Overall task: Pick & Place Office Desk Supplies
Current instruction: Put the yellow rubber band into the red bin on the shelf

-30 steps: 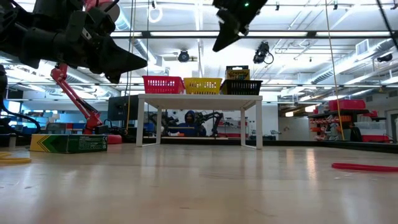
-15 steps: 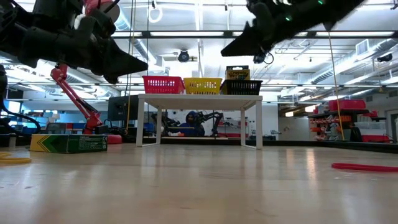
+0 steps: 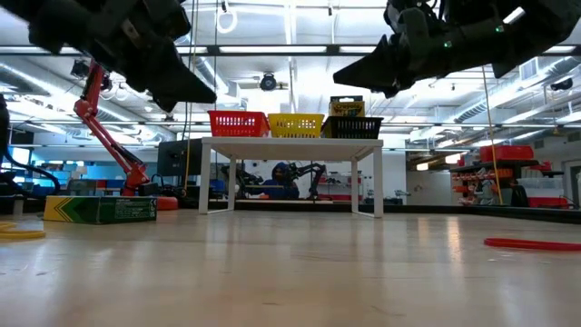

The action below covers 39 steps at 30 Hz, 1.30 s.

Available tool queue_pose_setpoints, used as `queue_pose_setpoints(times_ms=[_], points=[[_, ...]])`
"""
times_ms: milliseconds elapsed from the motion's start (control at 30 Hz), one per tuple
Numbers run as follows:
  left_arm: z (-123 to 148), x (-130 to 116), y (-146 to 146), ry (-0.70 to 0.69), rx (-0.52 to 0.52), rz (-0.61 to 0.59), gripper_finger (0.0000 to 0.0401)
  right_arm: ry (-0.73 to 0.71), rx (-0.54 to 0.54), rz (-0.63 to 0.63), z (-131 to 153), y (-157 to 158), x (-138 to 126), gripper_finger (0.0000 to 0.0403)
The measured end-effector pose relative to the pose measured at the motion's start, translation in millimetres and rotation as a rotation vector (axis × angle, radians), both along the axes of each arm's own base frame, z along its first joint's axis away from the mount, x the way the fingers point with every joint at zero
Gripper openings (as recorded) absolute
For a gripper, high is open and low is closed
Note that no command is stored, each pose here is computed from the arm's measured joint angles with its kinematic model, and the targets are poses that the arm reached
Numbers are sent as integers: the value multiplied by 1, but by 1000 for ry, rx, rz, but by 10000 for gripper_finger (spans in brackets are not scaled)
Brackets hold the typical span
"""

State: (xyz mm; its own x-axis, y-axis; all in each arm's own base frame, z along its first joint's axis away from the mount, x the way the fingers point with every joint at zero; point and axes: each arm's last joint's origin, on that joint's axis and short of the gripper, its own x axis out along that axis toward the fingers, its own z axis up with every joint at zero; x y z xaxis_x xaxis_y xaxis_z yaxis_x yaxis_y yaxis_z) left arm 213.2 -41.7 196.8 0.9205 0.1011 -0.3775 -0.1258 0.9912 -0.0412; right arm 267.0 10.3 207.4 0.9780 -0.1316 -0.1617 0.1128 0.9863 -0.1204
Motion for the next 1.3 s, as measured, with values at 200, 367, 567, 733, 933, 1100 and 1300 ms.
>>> queue_pose_setpoints(times_ms=[200, 367, 567, 733, 933, 1100, 1300], points=[[10, 3, -25, 237, -78, -28, 7, 5, -17, 1, 0, 0, 0, 17], [4, -3, -46, 512, -195, 18, 19, 10, -30, -22, -1, -1, 0, 15], [-18, -8, -81, 717, -331, 58, 66, 29, -32, -22, -2, -1, 0, 5], [-41, -14, -96, 857, -382, 138, 124, 29, -32, -22, -2, -1, 0, 18], [-53, -23, -92, 910, -286, 303, 190, 29, -32, -21, -2, -1, 0, 20], [-54, -25, -92, 951, -255, 263, 206, 30, -32, -21, -3, -1, 0, 21], [-58, -24, -92, 955, -219, 208, 195, 30, -32, -21, -3, -1, 0, 21]])
